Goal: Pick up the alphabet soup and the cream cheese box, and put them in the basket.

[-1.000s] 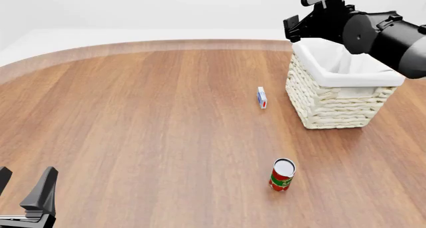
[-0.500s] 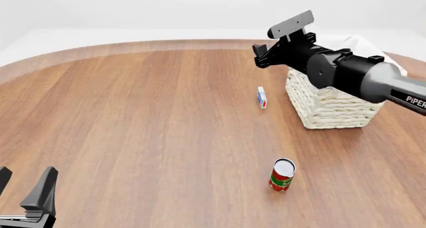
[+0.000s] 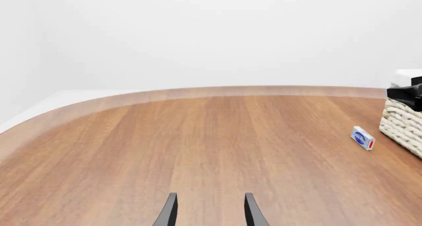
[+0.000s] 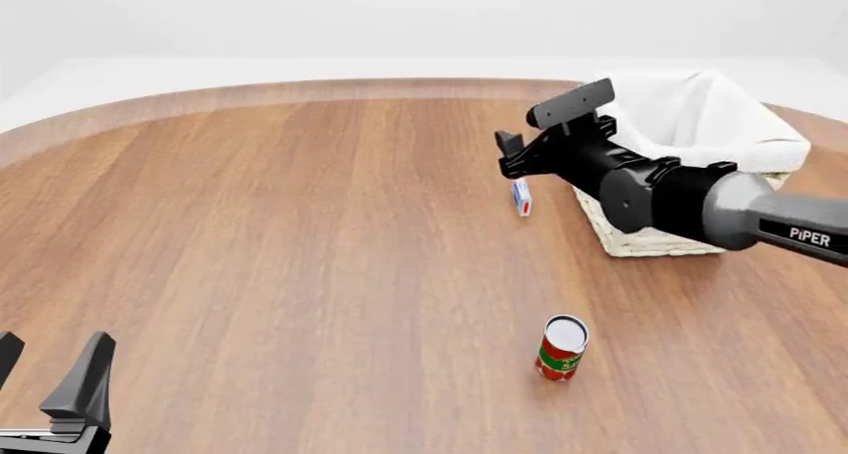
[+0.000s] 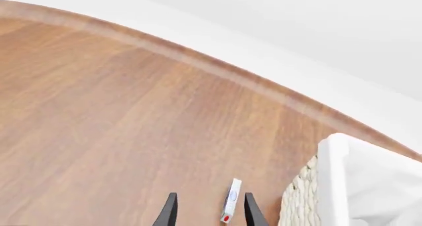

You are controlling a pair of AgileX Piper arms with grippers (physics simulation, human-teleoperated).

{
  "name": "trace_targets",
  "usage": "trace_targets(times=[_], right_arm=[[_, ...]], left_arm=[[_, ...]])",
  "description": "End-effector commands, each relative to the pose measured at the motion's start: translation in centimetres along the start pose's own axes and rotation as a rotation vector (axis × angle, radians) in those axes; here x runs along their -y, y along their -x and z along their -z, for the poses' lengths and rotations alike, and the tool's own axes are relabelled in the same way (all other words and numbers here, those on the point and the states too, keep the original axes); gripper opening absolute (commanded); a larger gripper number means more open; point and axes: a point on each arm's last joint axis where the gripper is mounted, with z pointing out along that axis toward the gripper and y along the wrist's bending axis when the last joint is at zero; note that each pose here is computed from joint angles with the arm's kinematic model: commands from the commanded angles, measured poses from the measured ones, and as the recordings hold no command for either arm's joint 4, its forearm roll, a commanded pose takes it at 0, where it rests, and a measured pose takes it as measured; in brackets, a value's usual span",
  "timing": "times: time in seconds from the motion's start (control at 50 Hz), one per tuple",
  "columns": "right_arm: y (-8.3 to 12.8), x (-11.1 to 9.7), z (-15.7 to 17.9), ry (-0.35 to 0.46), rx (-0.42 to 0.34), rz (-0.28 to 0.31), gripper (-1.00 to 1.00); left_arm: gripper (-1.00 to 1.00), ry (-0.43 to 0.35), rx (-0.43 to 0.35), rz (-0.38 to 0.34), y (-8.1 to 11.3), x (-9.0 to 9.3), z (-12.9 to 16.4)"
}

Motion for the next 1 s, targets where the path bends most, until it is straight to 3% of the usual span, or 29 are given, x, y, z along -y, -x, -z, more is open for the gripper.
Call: trace_targets(times=[0.02, 0.38, 1.0], right_arm=[[-2.1, -0.1, -1.4, -0.002, -0.027, -0.029, 1.0], [-3.7, 0.3, -4.8, -0.013, -0.06, -0.063, 1.0], [-5.2, 2.4, -7.7, -0.058, -0.095, -0.144, 1.0]], left_arm=[[1.0, 0.0, 0.0, 0.0, 0.0, 0.0, 0.0], [1.0, 0.0, 0.0, 0.0, 0.0, 0.0, 0.0], [1.0, 0.0, 0.0, 0.0, 0.0, 0.0, 0.0]])
